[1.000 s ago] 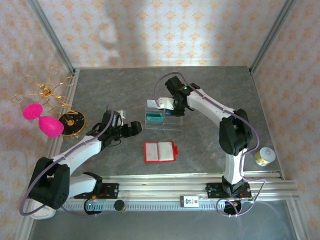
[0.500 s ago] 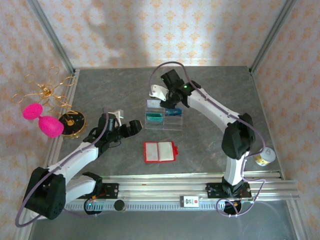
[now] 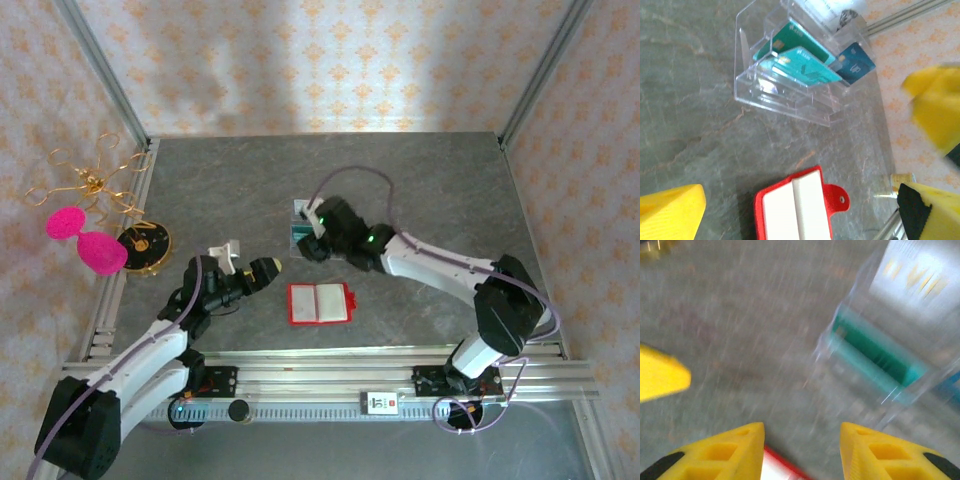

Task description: Take the credit cards out of the card holder

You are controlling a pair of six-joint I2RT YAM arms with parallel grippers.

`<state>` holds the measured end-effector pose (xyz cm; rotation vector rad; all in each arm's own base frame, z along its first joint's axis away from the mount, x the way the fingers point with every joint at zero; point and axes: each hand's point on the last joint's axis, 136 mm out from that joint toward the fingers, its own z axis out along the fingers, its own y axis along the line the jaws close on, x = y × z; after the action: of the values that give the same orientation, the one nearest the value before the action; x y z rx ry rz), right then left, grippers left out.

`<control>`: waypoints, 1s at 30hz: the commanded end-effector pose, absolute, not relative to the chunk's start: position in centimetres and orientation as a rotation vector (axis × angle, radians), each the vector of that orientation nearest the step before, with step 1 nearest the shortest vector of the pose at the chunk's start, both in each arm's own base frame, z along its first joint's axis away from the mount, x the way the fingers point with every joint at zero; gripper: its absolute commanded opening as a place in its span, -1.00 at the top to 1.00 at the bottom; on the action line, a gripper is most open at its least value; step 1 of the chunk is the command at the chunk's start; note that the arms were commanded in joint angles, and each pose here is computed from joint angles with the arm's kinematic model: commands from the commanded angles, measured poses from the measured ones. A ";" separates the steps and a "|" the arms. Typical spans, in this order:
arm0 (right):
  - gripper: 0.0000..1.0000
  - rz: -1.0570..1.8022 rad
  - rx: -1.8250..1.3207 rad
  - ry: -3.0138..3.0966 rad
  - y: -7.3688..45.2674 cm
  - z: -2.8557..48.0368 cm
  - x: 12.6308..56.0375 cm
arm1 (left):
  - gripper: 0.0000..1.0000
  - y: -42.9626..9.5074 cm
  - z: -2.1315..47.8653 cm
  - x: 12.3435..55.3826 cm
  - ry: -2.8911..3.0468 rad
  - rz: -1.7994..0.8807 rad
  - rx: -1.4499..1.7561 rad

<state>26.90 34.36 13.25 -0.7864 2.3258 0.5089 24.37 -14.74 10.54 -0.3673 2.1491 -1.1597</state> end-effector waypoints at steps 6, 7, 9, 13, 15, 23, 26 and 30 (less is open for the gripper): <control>0.20 0.356 -0.736 2.492 35.1 6.0 20.6 | -0.79 -14.1 11.4 23.9 2.078 -1.181 -0.388; 0.20 0.342 -0.751 2.489 35.5 5.7 20.2 | -0.76 -14.0 11.3 23.8 2.086 -1.167 -0.386; 0.17 0.298 -0.777 2.485 35.8 5.0 19.7 | -0.70 -14.0 11.3 23.8 2.092 -1.161 -0.383; 0.12 0.165 -0.829 2.491 35.7 3.1 19.3 | -0.69 -14.1 11.1 23.8 2.104 -1.162 -0.378; 0.12 0.090 -0.862 2.493 35.5 2.2 19.1 | -0.66 -14.3 11.1 23.7 2.109 -1.169 -0.364; 0.94 0.092 -0.858 2.514 35.6 0.9 18.4 | -0.30 -14.5 10.4 23.4 2.132 -1.174 -0.345; 1.00 0.228 -0.764 2.470 37.1 2.9 18.9 | -0.11 -15.1 10.1 23.2 2.150 -1.191 -0.329; 1.00 0.416 -0.616 2.392 38.4 6.1 19.5 | 0.26 -16.3 9.5 22.7 2.193 -1.195 -0.292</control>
<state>18.95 36.78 3.10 -0.7537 2.4623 0.2411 22.57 -15.40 8.61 -0.3489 2.2134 -1.1789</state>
